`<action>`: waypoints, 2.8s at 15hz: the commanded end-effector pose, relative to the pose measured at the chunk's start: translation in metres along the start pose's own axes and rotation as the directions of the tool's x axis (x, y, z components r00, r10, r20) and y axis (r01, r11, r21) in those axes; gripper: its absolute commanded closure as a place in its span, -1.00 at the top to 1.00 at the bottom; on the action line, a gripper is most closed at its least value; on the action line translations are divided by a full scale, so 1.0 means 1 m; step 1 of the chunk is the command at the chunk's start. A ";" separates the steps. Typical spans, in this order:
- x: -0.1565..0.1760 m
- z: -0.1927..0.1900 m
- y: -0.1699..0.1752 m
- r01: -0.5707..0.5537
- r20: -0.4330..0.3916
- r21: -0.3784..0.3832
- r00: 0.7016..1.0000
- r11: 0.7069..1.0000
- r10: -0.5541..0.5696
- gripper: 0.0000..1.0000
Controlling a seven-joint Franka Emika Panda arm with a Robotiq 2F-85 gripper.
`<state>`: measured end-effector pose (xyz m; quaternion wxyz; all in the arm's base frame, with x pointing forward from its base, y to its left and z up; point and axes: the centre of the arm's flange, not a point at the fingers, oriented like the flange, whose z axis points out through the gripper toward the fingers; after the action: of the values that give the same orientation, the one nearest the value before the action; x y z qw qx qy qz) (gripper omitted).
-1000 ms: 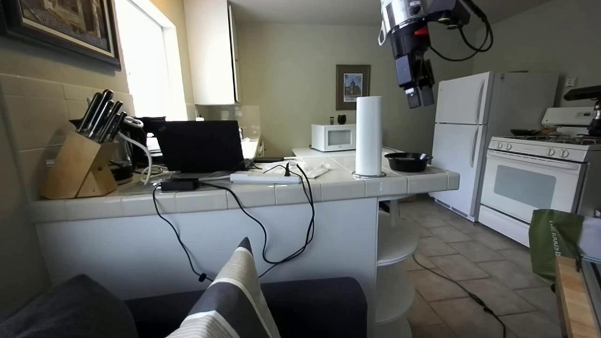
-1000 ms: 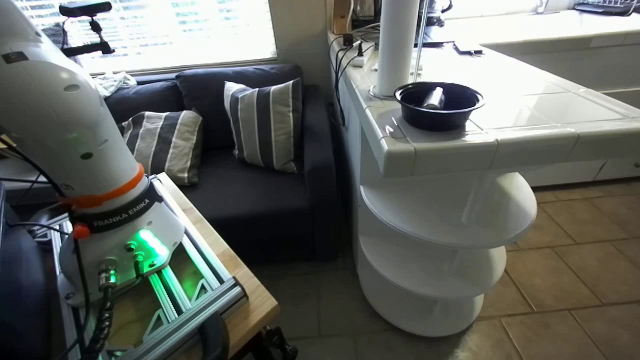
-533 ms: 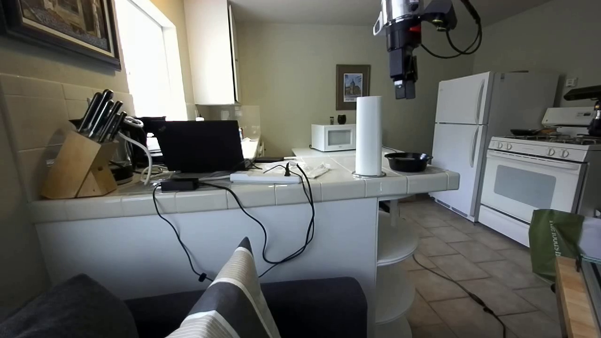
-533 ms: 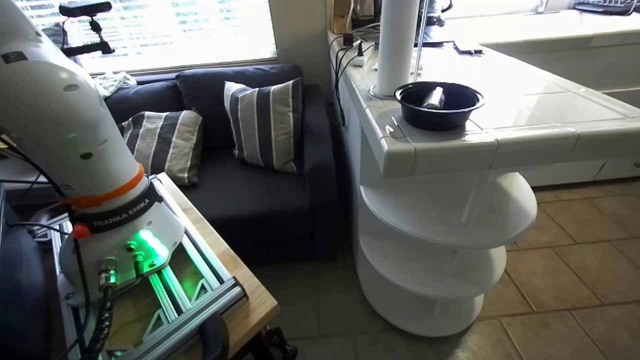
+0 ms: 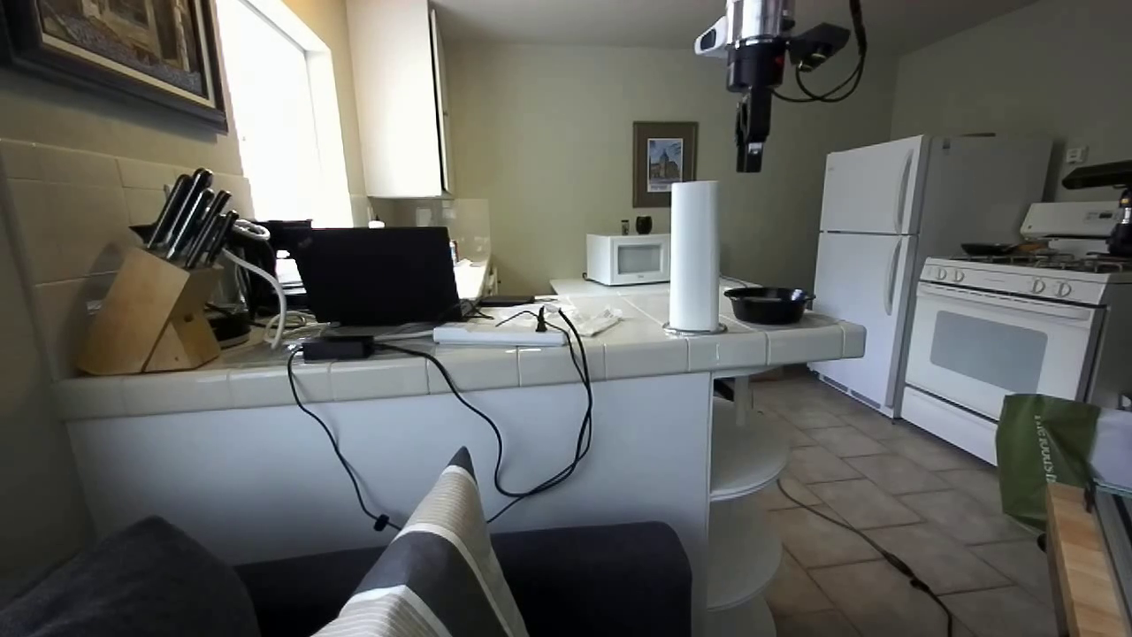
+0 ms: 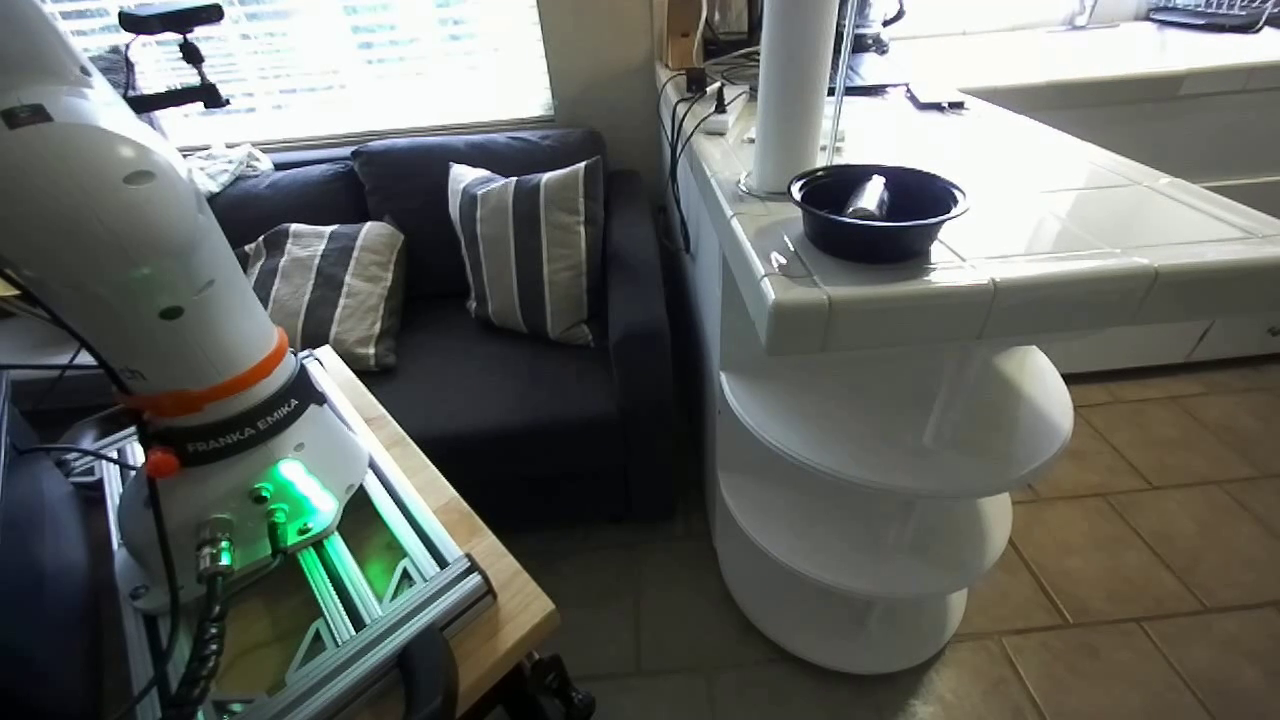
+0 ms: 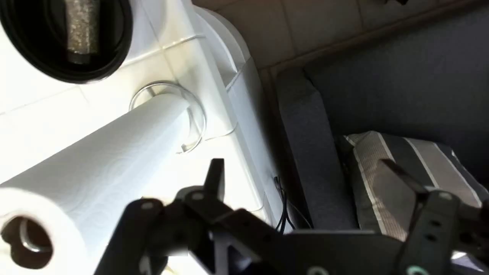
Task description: Move the paper towel roll to the right
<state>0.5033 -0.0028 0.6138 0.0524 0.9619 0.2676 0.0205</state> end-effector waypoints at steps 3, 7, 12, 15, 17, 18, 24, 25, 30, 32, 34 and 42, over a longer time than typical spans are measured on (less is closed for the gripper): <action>0.009 -0.011 0.065 0.304 -0.005 -0.007 0.953 0.953 -0.304 1.00; 0.013 -0.013 0.104 0.468 0.005 0.000 0.884 0.884 -0.468 1.00; 0.004 -0.008 0.114 0.475 0.009 -0.014 0.880 0.880 -0.475 1.00; 0.007 -0.007 0.122 0.482 0.011 -0.013 0.876 0.876 -0.482 1.00; 0.008 -0.008 0.122 0.484 0.011 -0.014 0.875 0.875 -0.484 1.00; 0.008 -0.008 0.122 0.484 0.011 -0.014 0.875 0.875 -0.484 1.00; 0.011 -0.008 0.126 0.481 0.009 -0.016 0.877 0.877 -0.481 1.00; 0.012 -0.007 0.127 0.482 0.016 -0.019 0.876 0.876 -0.482 1.00; 0.016 -0.006 0.138 0.482 0.003 -0.021 0.876 0.876 -0.482 1.00; 0.020 -0.006 0.145 0.466 -0.007 -0.034 0.884 0.884 -0.467 1.00; 0.023 -0.007 0.150 0.460 -0.012 -0.044 0.887 0.887 -0.461 1.00; 0.038 -0.008 0.166 0.388 -0.059 -0.060 0.918 0.920 -0.392 0.50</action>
<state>0.6046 -0.1214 0.6387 0.0708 0.8788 0.4707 0.0350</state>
